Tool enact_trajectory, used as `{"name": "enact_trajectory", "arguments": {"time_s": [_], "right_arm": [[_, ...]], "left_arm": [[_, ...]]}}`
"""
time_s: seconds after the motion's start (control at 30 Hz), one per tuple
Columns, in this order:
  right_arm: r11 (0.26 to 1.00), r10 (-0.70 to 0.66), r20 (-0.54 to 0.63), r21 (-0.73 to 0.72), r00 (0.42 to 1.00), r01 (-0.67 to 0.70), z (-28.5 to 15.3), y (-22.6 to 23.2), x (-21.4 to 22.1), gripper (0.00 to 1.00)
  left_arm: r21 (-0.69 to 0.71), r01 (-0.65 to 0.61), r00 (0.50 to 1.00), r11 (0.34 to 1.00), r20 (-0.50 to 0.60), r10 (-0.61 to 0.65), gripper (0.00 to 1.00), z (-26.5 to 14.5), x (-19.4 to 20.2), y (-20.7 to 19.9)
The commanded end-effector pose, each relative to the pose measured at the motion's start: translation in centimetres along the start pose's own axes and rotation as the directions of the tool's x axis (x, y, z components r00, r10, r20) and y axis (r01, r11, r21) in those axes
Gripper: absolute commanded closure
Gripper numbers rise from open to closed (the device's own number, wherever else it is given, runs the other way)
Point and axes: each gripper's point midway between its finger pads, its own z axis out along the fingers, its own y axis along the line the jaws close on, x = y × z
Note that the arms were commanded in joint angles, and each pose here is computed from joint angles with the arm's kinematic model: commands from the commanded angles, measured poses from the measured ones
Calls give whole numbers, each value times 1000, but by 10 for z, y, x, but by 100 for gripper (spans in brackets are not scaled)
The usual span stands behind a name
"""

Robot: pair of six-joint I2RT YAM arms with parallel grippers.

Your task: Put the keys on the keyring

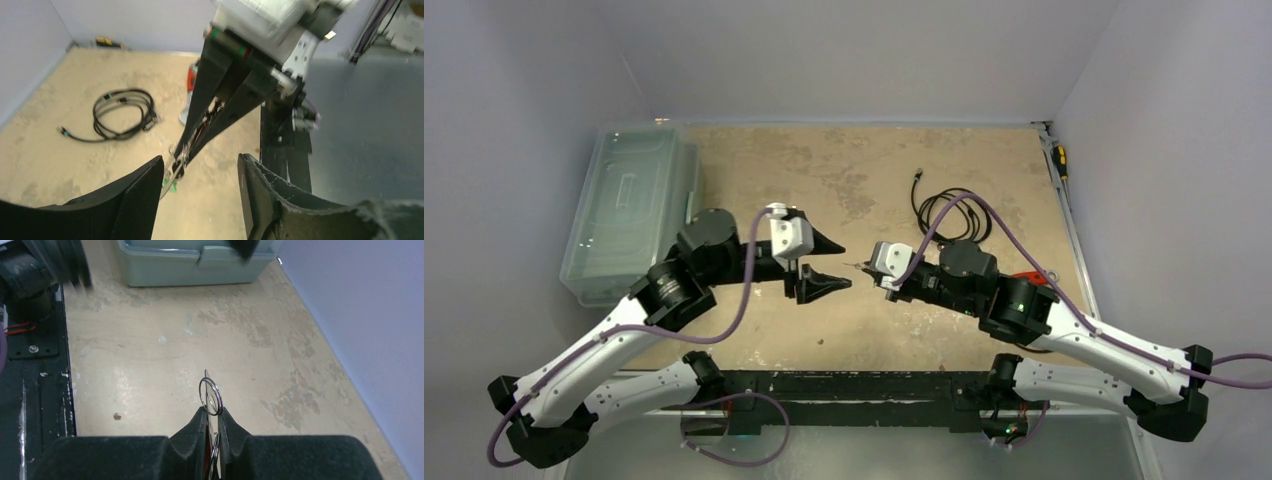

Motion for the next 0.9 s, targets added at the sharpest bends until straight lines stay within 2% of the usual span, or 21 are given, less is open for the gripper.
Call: {"name": "enact_trajectory", "arguments": {"time_s": [0.0,0.23,0.5,0.6,0.77,0.87], "right_arm": [[997,-73,52,20,996,72,-11,-12,-26,100],[998,-68,74,-5,995,69,-13,-8,-31,100],[999,-42,133,-17,990,45,-15,-4,-40,100],[1000,-13,205,8,979,12,-19,-7,-51,100],[1000,20,330,-20,944,-14,-29,2,-63,100],[998,44,355,-55,934,-26,-30,8,-69,100]], "left_arm": [[72,-2,992,997,-126,11,46,1,24,-7],[90,-10,988,996,-154,24,54,13,37,-2],[66,-42,998,997,-40,45,66,18,36,1],[23,-69,997,997,34,68,66,13,34,2],[-65,-169,966,983,187,178,40,-7,18,3],[-74,-219,953,973,199,229,35,-12,16,1]]}}
